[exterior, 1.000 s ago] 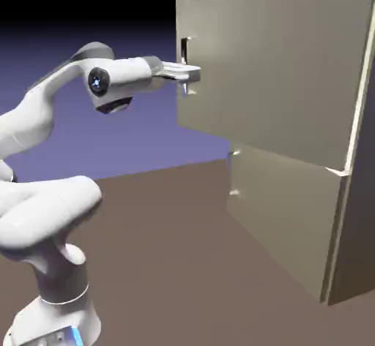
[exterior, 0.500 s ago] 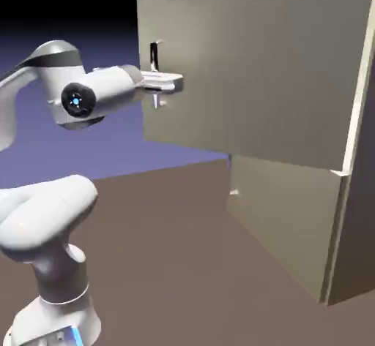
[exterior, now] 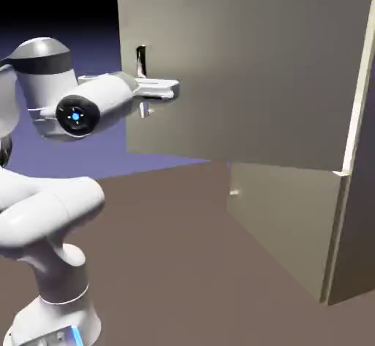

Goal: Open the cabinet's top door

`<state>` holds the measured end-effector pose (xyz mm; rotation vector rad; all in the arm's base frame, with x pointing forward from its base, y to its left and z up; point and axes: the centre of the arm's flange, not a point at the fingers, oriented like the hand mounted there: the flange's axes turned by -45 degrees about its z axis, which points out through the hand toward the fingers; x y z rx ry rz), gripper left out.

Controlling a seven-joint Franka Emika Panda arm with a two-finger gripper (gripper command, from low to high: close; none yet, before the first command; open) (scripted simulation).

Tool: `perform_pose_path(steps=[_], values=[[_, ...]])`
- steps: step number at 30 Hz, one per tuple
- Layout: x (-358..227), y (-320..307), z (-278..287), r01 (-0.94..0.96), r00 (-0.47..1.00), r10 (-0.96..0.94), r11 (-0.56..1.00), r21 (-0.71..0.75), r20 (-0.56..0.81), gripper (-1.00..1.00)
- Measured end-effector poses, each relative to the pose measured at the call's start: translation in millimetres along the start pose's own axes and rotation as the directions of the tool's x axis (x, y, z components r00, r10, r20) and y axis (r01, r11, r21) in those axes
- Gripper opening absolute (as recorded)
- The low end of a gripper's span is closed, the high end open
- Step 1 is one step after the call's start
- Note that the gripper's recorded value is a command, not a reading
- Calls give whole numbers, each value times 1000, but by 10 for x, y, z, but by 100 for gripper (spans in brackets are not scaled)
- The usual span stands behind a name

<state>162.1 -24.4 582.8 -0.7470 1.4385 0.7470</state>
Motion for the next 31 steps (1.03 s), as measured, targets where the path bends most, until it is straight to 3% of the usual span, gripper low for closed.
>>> perform_pose_path(steps=[31], values=[[0,-1472,-2200,0,1000,0,849,-529,0,-100]])
